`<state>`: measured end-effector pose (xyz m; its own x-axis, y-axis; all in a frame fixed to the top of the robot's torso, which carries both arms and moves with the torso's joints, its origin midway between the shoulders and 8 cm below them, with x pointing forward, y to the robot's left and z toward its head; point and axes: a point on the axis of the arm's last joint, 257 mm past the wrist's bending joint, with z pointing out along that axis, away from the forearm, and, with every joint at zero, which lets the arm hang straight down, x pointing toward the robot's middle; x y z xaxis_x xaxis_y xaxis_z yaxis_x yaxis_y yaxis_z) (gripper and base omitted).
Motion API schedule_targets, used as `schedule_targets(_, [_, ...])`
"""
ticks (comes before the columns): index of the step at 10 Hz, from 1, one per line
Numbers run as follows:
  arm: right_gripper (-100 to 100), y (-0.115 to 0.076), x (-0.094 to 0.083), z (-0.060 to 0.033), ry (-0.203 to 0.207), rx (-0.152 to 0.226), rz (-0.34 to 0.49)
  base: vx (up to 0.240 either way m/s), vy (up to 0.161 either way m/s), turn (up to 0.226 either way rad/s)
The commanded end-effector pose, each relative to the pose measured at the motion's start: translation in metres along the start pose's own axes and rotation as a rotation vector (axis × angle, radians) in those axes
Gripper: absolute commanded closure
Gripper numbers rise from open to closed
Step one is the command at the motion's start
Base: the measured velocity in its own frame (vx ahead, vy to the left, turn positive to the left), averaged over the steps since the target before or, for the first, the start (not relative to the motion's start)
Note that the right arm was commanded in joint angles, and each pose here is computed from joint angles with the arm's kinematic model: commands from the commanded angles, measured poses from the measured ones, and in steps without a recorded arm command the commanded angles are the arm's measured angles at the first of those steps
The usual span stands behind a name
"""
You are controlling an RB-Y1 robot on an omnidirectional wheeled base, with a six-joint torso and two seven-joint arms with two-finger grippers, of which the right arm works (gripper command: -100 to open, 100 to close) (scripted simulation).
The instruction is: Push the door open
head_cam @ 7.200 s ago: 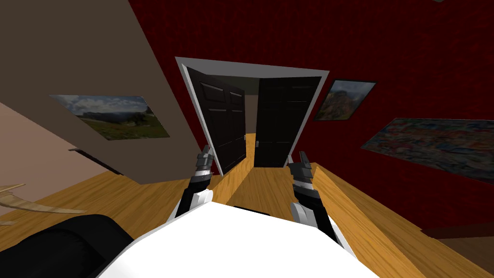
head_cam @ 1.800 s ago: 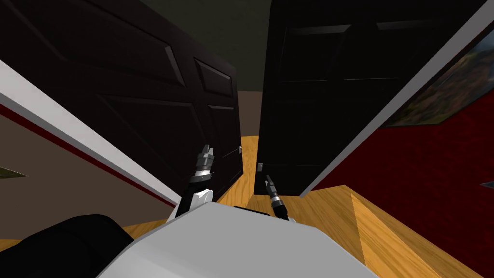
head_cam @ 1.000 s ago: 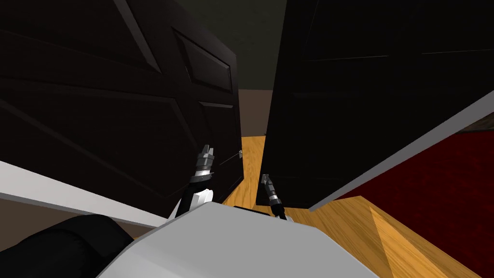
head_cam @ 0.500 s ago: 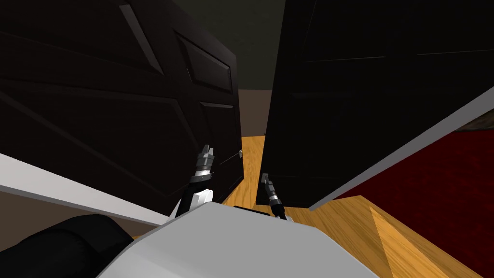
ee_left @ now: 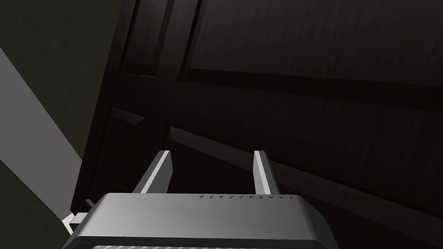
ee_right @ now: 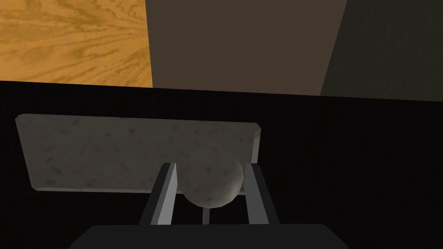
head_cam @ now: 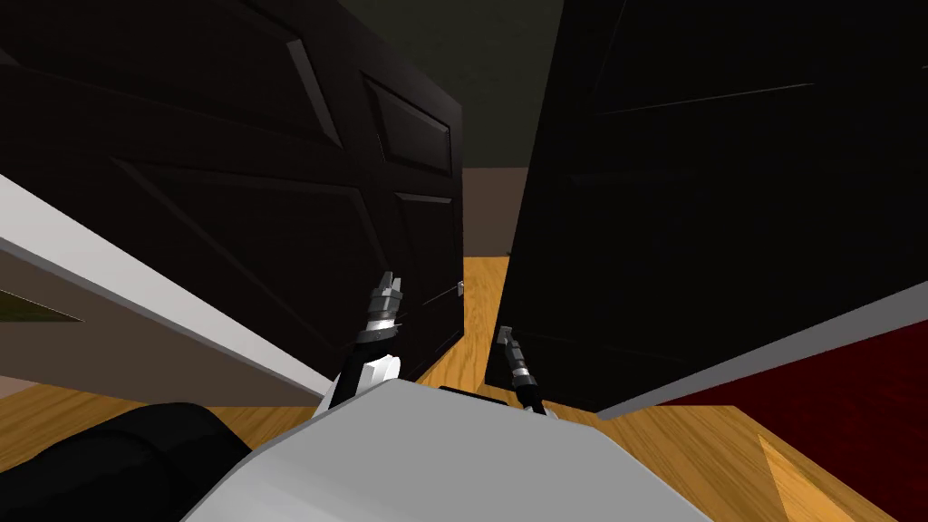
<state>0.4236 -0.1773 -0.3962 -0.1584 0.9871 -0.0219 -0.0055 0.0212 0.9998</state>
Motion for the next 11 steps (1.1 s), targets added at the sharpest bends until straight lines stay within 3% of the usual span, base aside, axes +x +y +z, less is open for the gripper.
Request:
schedule_targets(1, [100, 0.003, -0.023, 0.0043, -0.047, -0.012, -0.014, 0.021, -0.018, 0.14])
schedule_targets(5, [100, 0.006, -0.068, 0.0029, -0.145, -0.022, -0.032, 0.027, -0.028, 0.152])
schedule_targets(6, [-100, 0.004, -0.067, 0.0047, -0.142, -0.01, -0.027, -0.084, 0.05, -0.095])
schedule_targets(11, [-100, 0.003, -0.076, 0.0077, -0.199, 0.002, 0.005, -0.206, 0.171, -0.131])
